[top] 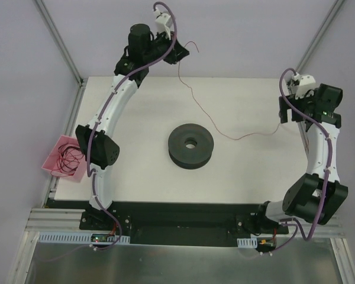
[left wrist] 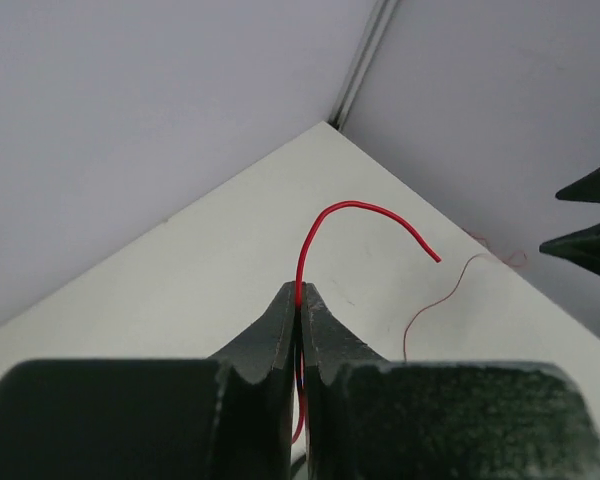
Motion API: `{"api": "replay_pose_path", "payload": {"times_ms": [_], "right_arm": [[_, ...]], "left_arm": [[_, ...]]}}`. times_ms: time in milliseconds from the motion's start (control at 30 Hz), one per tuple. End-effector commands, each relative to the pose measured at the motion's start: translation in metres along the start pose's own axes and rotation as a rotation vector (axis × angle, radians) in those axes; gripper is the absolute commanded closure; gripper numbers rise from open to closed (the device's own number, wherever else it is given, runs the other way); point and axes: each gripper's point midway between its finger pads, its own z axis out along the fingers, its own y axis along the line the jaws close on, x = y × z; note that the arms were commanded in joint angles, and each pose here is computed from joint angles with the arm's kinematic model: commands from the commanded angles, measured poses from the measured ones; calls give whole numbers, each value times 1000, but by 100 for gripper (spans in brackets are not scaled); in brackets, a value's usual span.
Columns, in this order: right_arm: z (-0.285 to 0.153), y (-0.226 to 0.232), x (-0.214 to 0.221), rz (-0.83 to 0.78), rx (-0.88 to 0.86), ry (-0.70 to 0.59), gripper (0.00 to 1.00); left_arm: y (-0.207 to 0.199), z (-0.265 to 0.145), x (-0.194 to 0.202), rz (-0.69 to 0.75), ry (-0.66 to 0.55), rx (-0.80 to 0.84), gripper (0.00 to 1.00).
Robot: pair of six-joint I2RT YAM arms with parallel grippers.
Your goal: Wrap the cables
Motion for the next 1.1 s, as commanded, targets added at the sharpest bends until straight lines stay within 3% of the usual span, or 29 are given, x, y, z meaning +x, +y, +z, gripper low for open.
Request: {"api": "replay_pose_path", "payload": {"times_ms": [0,233,367,500,767,1067], "right_arm": [[-28,86,-14,114,-442,-86,4],[-57,120,-116,156,-668,-413,3],[-69,157,-153,107,-770,-514,14],[-83,195,-179,42,-870,-589,31],[-96,244,-201,28,-1022,-629,53],[-90,265,-194,43,-1093,-569,62]], "left_arm": [[-21,33,7,256,-32,133,100],[-56,27,37,417,-36,409,100],[-79,17,57,501,-32,558,100],[-99,6,67,550,-46,657,100],[-120,-1,79,667,-81,679,100],[-123,-3,79,733,-103,672,100]]}}
